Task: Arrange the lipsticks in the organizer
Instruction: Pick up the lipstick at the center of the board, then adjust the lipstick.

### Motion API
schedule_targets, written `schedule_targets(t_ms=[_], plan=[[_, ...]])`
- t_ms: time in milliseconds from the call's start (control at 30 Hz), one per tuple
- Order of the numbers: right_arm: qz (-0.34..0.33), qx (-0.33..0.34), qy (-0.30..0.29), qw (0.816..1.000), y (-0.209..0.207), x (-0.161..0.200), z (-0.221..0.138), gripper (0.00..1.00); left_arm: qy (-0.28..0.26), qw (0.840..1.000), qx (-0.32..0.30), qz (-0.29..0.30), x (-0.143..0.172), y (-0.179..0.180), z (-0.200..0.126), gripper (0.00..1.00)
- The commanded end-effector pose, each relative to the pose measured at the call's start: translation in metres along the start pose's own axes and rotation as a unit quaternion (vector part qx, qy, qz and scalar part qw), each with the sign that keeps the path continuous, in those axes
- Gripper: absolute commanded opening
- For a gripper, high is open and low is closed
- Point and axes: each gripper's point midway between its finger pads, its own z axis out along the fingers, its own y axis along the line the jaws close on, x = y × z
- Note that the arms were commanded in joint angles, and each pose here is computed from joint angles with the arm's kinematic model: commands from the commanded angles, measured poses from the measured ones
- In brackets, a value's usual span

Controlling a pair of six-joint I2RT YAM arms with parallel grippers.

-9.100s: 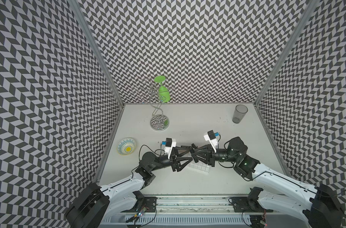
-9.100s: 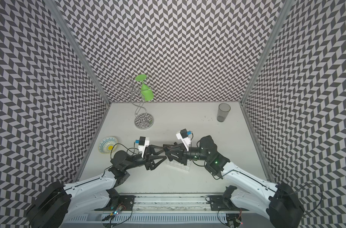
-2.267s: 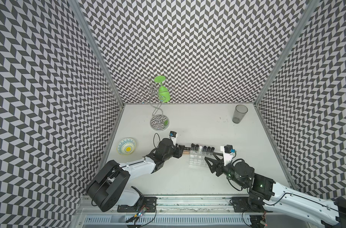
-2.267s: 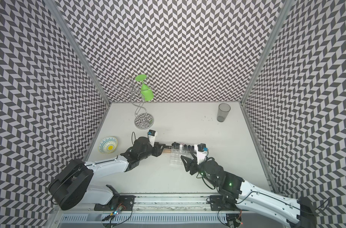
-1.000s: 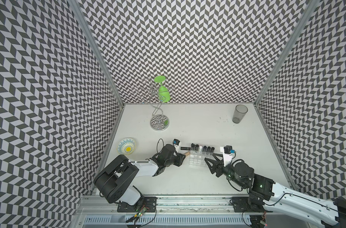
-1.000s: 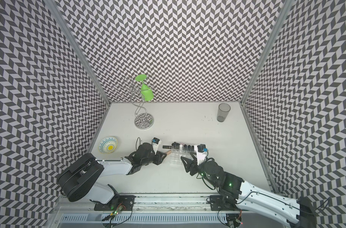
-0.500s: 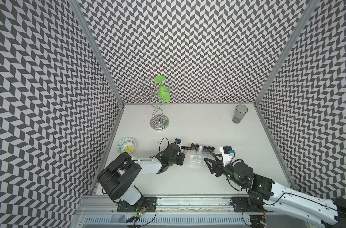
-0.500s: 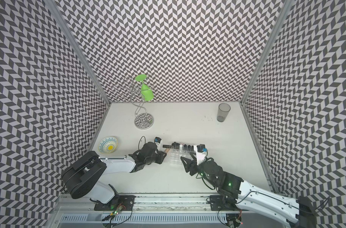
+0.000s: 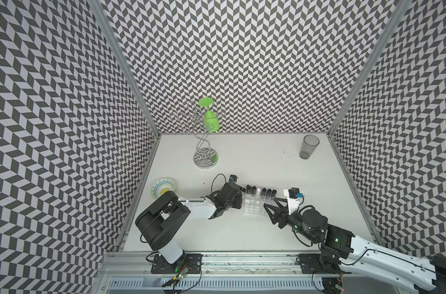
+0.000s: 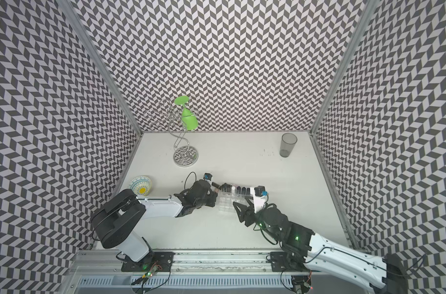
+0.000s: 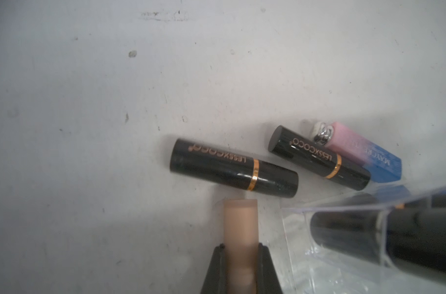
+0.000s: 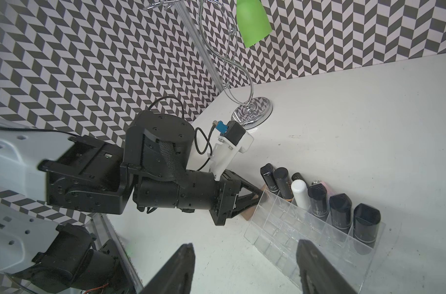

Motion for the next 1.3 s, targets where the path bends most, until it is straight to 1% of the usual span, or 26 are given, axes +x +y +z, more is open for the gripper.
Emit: schedule_targets(t_ms=[0, 67, 167, 233, 333, 400, 467, 567, 633, 667, 700, 733, 767, 800, 867, 967, 1000, 1033, 1067, 1100, 1167, 1267], plan=[[0.005, -0.021, -0.026, 0.999, 0.01, -0.015, -0.003, 0.68, 0.105, 0.993, -0.047, -0.001, 0.066, 0.032, -0.01, 0.01], [0.003, -0.021, -0.024, 0.999, 0.01, -0.014, -0.002, 0.68, 0.076, 0.997, -0.019, -0.006, 0.051, 0.023, -0.019, 0.0], [0.005, -0.027, -0.021, 0.999, 0.013, -0.012, 0.001, 0.68, 0.005, 0.999, 0.051, -0.015, 0.018, 0.003, -0.041, 0.0], [0.006, -0.033, -0.02, 0.999, 0.016, -0.013, 0.002, 0.68, -0.043, 0.994, 0.101, -0.004, -0.004, -0.013, -0.059, 0.0], [0.015, -0.037, -0.028, 0.999, 0.019, -0.018, 0.003, 0.66, -0.108, 0.979, 0.172, 0.009, -0.031, -0.032, -0.091, 0.0], [0.021, -0.042, -0.043, 0.998, 0.021, -0.027, 0.004, 0.64, -0.16, 0.957, 0.238, 0.033, -0.048, -0.05, -0.116, 0.0], [0.024, -0.069, -0.046, 0.996, 0.028, -0.033, 0.007, 0.63, -0.198, 0.93, 0.302, 0.062, -0.054, -0.066, -0.139, 0.0], [0.034, -0.131, -0.033, 0.99, 0.044, -0.039, 0.009, 0.63, -0.222, 0.887, 0.388, 0.121, -0.051, -0.094, -0.168, 0.0], [0.035, -0.174, -0.027, 0.984, 0.055, -0.043, 0.007, 0.66, -0.227, 0.869, 0.414, 0.145, -0.049, -0.102, -0.176, 0.0], [0.035, -0.187, -0.027, 0.981, 0.058, -0.045, 0.005, 0.66, -0.233, 0.858, 0.43, 0.16, -0.047, -0.107, -0.182, 0.0], [0.037, -0.189, -0.029, 0.981, 0.058, -0.047, 0.004, 0.67, -0.237, 0.852, 0.436, 0.166, -0.047, -0.108, -0.186, 0.0], [0.038, -0.188, -0.03, 0.981, 0.056, -0.049, 0.003, 0.69, -0.243, 0.842, 0.448, 0.176, -0.045, -0.111, -0.192, 0.0], [0.039, -0.197, -0.03, 0.979, 0.057, -0.05, 0.002, 0.69, -0.247, 0.828, 0.466, 0.19, -0.041, -0.115, -0.199, 0.0], [0.04, -0.212, -0.026, 0.976, 0.059, -0.05, 0.001, 0.69, -0.248, 0.82, 0.477, 0.198, -0.039, -0.118, -0.204, 0.0], [0.048, -0.248, -0.017, 0.967, 0.064, -0.05, -0.001, 0.68, -0.249, 0.807, 0.491, 0.213, -0.036, -0.122, -0.21, 0.0], [0.055, -0.272, -0.002, 0.961, 0.069, -0.049, 0.002, 0.65, -0.252, 0.799, 0.497, 0.228, -0.034, -0.124, -0.214, 0.0], [0.054, -0.277, 0.003, 0.959, 0.071, -0.048, 0.004, 0.65, -0.25, 0.801, 0.493, 0.229, -0.034, -0.124, -0.212, 0.0], [0.051, -0.284, 0.008, 0.958, 0.074, -0.048, 0.004, 0.64, -0.247, 0.809, 0.484, 0.225, -0.037, -0.123, -0.207, 0.0], [0.047, -0.29, 0.015, 0.956, 0.077, -0.048, 0.005, 0.64, -0.244, 0.813, 0.477, 0.226, -0.038, -0.122, -0.204, 0.0], [0.044, -0.292, 0.022, 0.955, 0.078, -0.046, 0.006, 0.64, -0.242, 0.812, 0.479, 0.229, -0.038, -0.123, -0.203, 0.0], [0.039, -0.29, 0.033, 0.956, 0.08, -0.045, 0.011, 0.64, -0.239, 0.818, 0.474, 0.222, -0.04, -0.122, -0.199, 0.0], [0.038, -0.289, 0.036, 0.956, 0.08, -0.045, 0.017, 0.63, -0.232, 0.815, 0.48, 0.227, -0.04, -0.125, -0.198, 0.0]])
